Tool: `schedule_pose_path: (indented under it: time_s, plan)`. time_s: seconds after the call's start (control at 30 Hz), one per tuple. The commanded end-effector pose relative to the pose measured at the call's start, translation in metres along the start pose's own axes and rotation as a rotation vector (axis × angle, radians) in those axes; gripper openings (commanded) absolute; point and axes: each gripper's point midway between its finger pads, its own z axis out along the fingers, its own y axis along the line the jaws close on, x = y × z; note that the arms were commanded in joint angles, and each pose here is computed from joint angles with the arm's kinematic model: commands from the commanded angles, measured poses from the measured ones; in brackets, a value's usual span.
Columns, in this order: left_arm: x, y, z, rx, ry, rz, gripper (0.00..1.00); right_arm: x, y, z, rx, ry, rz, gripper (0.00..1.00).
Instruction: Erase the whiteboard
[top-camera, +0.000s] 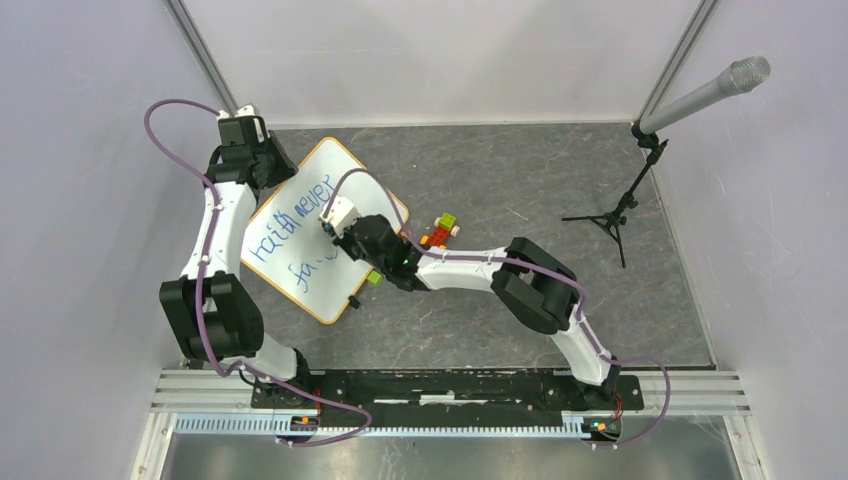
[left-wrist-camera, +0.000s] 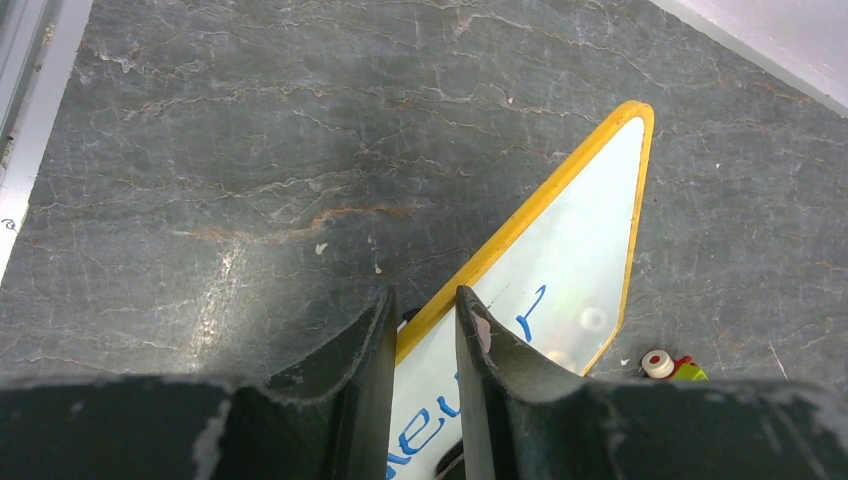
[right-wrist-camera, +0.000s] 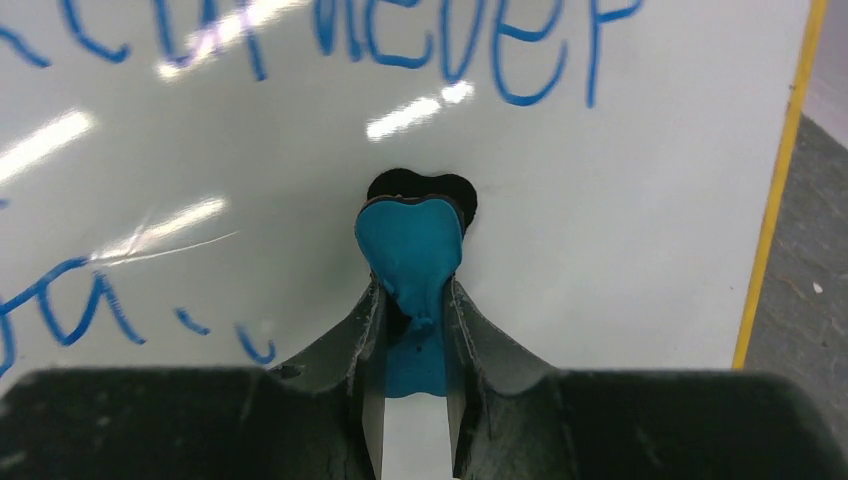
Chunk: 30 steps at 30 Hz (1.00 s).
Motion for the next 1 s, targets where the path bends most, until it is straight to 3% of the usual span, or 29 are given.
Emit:
schedule_pose_path:
  time_s: [0.0,0.2,0.37,0.6,0.97]
  plan:
    - [0.011,-0.009,-0.003,0.035,0.049,-0.054,0.33,-0.021,0.067,-0.011,-0.153,-0.062,-0.197,0.23]
    - [0.012,-0.008,-0.002,0.027,0.048,-0.050,0.33,-0.041,0.128,-0.010,-0.304,-0.143,-0.284,0.23]
    - [0.011,-0.006,-0.002,0.020,0.050,-0.048,0.33,-0.046,0.142,-0.012,-0.341,-0.163,-0.305,0.24]
    - [0.011,-0.007,-0.004,0.026,0.048,-0.053,0.33,-0.028,0.087,-0.004,-0.172,-0.079,-0.191,0.24]
    - [0.010,-0.009,-0.006,0.038,0.044,-0.057,0.33,0.043,-0.018,-0.005,0.047,0.139,-0.003,0.24]
